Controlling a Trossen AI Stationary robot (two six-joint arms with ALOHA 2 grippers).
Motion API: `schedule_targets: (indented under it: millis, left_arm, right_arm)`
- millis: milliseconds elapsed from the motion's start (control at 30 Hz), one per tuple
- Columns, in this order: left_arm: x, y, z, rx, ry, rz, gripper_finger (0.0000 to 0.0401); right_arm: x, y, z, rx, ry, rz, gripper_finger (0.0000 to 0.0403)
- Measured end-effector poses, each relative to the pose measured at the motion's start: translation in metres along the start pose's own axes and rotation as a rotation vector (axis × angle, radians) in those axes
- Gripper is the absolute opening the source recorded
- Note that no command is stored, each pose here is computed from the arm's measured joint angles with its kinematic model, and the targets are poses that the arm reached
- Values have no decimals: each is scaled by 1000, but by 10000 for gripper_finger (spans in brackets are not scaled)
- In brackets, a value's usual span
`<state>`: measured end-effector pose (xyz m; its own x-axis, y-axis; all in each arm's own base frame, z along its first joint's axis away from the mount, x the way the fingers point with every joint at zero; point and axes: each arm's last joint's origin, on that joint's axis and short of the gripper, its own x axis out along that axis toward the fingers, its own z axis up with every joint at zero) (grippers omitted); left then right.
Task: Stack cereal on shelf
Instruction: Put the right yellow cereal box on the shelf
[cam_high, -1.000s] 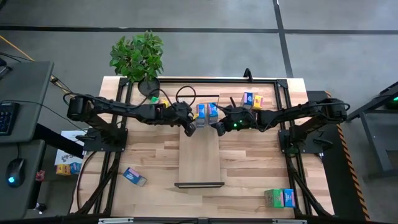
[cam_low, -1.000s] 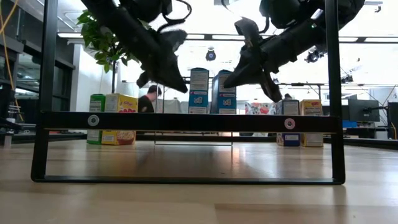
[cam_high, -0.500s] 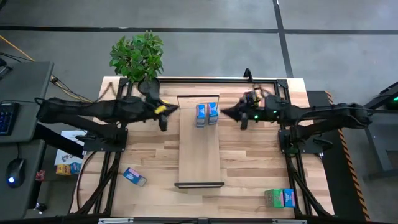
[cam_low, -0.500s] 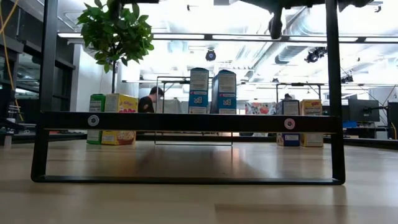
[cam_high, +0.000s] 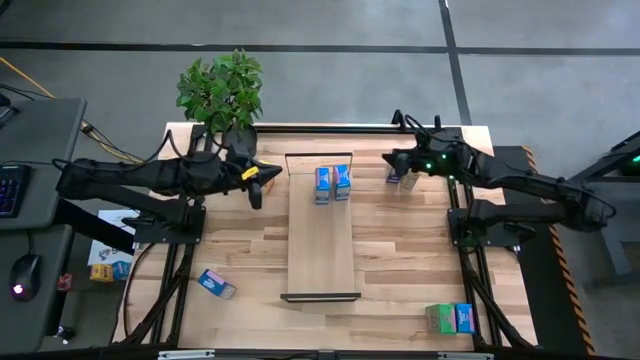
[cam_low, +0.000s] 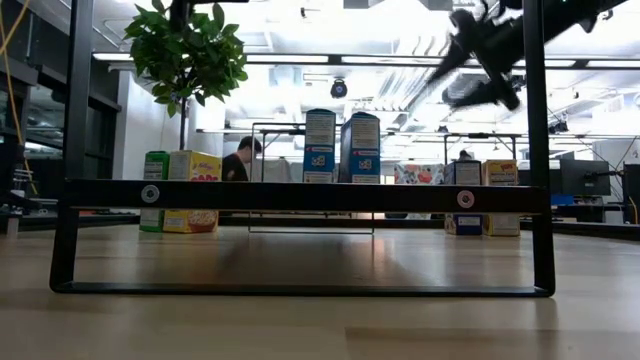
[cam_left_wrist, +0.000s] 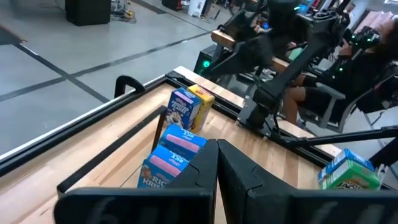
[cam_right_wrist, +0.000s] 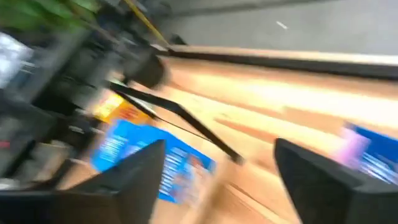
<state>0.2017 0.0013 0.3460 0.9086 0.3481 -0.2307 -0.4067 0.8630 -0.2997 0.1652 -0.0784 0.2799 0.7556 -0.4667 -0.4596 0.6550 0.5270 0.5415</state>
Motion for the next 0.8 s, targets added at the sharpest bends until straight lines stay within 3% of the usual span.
schedule_targets:
  millis: [100,167,333,433,533,800]
  left_arm:
    - [1,0,-1,4,10,2,0]
    - [2,0,-1,3,7,1,0]
    - [2,0,-1,3,8,2,0]
    - [2,0,-1,3,9,3,0]
    - [2,0,-1,3,8,3,0]
    - [2,0,-1,2,7,4,0]
  right_arm:
    - [-2,-20,-5,72,66,-186,346]
    - [-2,-31,-9,136,104,-307,359]
    - [-5,-40,-9,215,127,-387,364]
    - [-13,-35,3,187,104,-477,365]
    - [-16,-33,9,134,165,-649,365]
    - [24,-27,18,86,269,-759,365]
